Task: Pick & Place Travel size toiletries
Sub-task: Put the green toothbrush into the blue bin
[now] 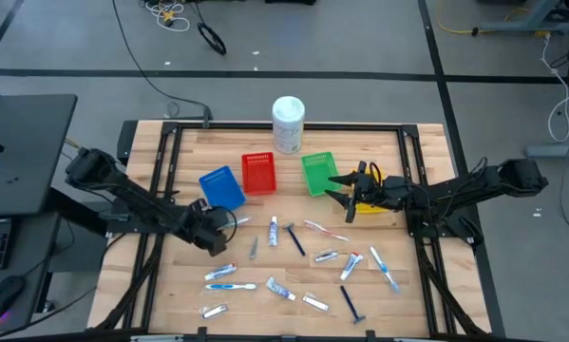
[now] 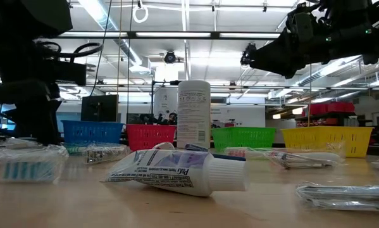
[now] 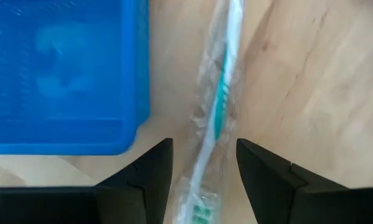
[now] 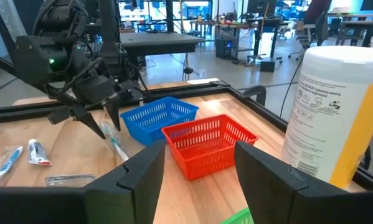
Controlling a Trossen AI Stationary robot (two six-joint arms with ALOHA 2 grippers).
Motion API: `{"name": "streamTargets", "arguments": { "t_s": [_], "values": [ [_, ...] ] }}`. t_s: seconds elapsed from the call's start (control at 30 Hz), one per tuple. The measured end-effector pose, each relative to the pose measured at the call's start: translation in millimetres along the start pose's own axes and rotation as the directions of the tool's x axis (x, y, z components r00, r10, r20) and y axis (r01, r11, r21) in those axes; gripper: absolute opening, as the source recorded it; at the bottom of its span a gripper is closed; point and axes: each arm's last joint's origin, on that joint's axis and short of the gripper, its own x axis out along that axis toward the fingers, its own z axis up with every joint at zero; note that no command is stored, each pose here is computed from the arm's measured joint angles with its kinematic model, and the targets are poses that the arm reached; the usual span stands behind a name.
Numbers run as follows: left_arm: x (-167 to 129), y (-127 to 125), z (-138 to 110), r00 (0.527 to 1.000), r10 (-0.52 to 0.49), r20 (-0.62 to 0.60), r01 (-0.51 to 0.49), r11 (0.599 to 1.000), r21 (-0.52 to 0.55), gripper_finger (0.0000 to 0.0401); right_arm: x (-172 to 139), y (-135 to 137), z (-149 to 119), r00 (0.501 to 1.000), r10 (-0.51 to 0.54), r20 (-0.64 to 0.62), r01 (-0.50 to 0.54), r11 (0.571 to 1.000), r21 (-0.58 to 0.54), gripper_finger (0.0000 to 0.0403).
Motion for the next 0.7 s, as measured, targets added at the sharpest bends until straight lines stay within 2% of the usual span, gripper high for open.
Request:
{"name": "streamTargets", "arguments": {
  "t_s": [0.07,0.33,0.43,0.63,0.7],
  "values": [
    [3.6,1.2,-2.9,1.000,0.005,-0.029,-0.006,1.000,-0.016,0.0186,0.0,0.0,0.0,1.000,0.000,0.000,0.000,1.000,-0.008,0.0204],
    [9.2,2.8,-7.6,1.000,-0.015,-0.011,0.015,0.999,-0.033,0.0173,0.0,0.0,0.0,1.000,0.000,0.000,0.000,1.000,-0.008,0.0204],
    [8.3,1.0,-6.0,0.999,-0.033,-0.016,0.032,0.999,-0.035,0.0137,0.0,0.0,0.0,1.000,0.000,0.000,0.000,1.000,-0.008,0.0204],
    [6.1,-2.8,-3.2,0.997,-0.069,-0.032,0.068,0.997,-0.046,0.0036,0.0,0.0,0.0,1.000,0.000,0.000,0.000,1.000,-0.008,0.0204],
    [3.9,-6.1,-1.2,0.995,-0.093,-0.028,0.090,0.993,-0.070,0.0015,0.0,0.0,0.0,1.000,0.000,0.000,0.000,1.000,-0.008,0.0204]
  ]
}}
